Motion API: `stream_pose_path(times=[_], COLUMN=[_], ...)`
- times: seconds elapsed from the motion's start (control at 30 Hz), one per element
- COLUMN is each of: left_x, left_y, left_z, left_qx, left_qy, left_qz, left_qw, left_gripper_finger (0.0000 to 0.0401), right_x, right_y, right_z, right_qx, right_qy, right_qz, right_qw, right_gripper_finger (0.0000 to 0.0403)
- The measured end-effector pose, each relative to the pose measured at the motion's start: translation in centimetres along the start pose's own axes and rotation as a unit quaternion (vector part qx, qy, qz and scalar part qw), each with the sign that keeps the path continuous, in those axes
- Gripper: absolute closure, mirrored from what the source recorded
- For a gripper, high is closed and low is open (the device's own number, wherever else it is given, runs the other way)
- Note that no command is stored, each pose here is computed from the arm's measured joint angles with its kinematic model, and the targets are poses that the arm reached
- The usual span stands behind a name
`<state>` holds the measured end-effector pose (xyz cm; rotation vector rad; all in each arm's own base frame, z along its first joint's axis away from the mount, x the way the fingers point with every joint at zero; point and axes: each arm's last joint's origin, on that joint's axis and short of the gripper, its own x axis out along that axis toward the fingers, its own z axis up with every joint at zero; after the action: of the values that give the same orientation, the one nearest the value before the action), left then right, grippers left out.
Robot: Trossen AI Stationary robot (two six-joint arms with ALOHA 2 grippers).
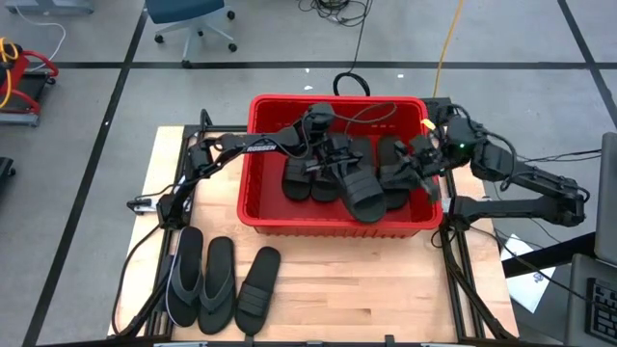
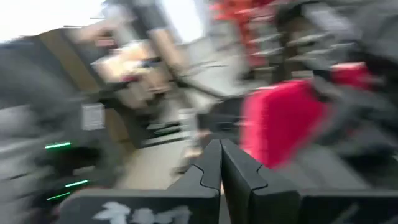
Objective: Pick and place slides into bin
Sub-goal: Put the right black slide on top of the other black slide into the red bin
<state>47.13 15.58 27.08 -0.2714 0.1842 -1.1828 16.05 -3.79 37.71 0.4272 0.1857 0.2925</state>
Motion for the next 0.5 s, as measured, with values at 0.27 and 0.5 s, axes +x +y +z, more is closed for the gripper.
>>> stream_pose_path(times=[0.27, 0.5], left_x=[-2.7, -4.3], left_y=[-0.2, -0.7], left_z=[0.4, 2.9], left_qx=[-0.038, -0.025], left_qy=[-0.009, -0.014], left_qz=[0.025, 0.041], left_qw=[0.999, 0.999], left_gripper_finger=[0.0401, 0.0401], right_x=[-0.8, 0.0], right_y=[0.4, 1.1], right_z=[0.1, 1.7], right_qx=[-0.063, -0.12], right_qy=[0.013, 0.061], right_qz=[-0.173, -0.227], right_qw=[0.983, 0.964], right_gripper_finger=[0.0403, 0.0365])
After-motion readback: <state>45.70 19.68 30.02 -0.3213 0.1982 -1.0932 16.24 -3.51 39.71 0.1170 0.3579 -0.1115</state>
